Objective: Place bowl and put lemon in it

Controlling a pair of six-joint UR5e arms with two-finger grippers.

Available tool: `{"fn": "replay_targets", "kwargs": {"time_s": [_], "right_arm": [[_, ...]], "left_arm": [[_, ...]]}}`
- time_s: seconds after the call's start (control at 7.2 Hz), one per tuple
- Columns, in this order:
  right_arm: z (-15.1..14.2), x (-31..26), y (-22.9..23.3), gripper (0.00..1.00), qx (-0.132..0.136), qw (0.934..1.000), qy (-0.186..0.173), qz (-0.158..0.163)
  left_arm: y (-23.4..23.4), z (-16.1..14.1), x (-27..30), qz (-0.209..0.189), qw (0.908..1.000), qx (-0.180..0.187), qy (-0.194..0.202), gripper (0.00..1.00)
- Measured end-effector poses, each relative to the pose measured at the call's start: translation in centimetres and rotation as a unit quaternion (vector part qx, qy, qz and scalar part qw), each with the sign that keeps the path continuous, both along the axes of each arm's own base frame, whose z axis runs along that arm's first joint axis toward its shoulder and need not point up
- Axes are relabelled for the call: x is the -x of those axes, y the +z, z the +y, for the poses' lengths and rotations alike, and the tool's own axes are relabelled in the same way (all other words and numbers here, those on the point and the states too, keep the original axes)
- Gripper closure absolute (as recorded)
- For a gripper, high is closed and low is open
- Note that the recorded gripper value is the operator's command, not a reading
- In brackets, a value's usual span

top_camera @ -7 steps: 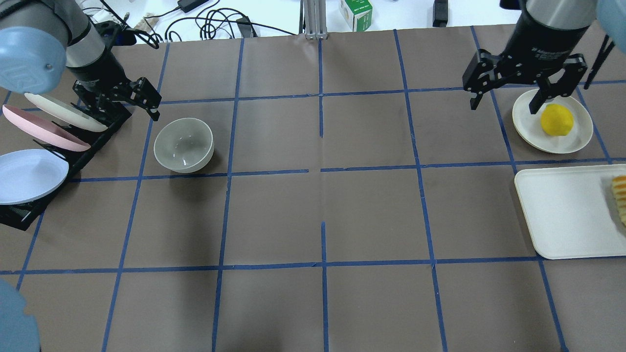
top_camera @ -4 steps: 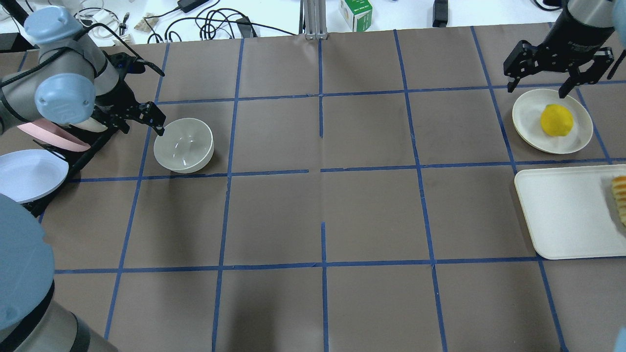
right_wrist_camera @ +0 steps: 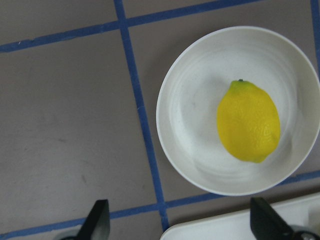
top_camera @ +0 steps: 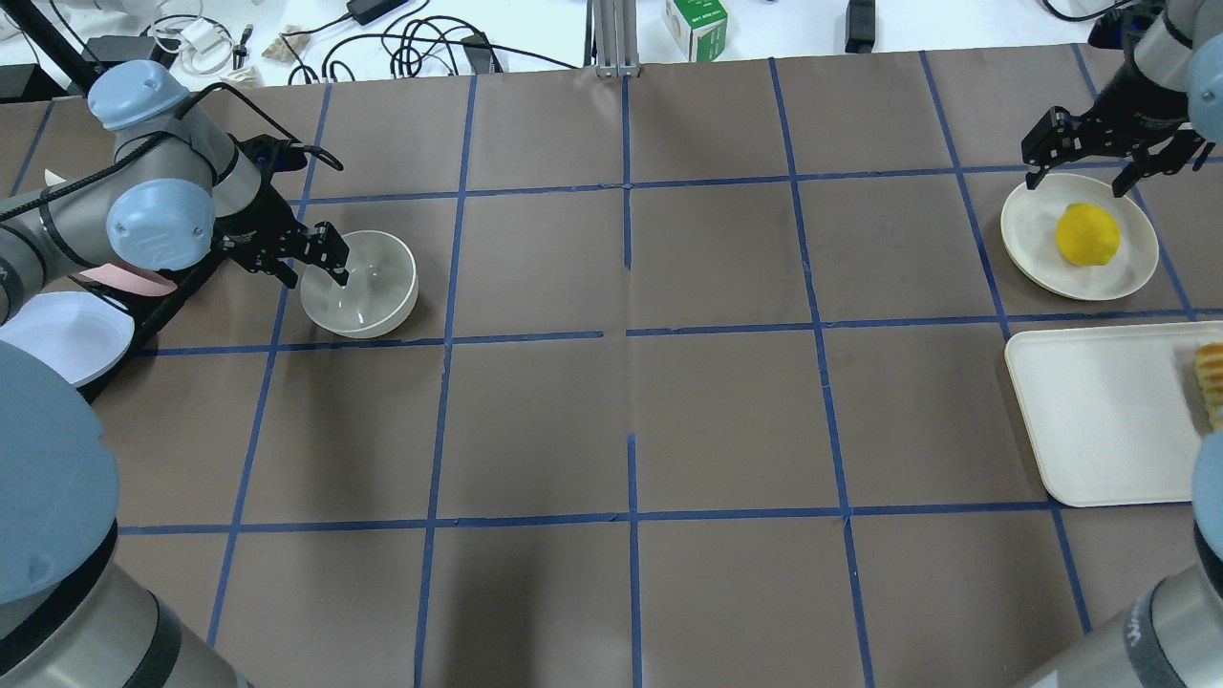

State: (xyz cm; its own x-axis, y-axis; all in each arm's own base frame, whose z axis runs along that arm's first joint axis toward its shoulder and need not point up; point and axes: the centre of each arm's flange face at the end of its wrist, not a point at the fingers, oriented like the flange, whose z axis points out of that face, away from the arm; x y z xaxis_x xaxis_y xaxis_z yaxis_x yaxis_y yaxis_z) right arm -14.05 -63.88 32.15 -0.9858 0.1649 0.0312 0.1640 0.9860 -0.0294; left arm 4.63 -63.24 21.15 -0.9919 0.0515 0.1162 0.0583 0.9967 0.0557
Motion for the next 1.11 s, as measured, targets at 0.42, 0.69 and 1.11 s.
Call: {"fn": "replay_targets", "kwargs": {"time_s": [0.42,0.69,1.11], "right_arm": [[-1.6,3.7,-4.5,0.0,0.008,0.9997,0.019,0.01],[-1.9,6.0,-7.1,0.0,0.006,0.9991,0.041,0.013],[-2.4,6.8,-10.4,0.0,0.001,0.9987,0.049,0.01]], "left_arm": [[-0.3,0.2,0.1,0.003,1.0,-0.002,0.002,1.0],[1.3,0.0,0.4,0.001,0.9999,0.01,0.002,1.0],[3.9,0.3,8.0,0.07,0.997,0.034,0.005,1.0]]}}
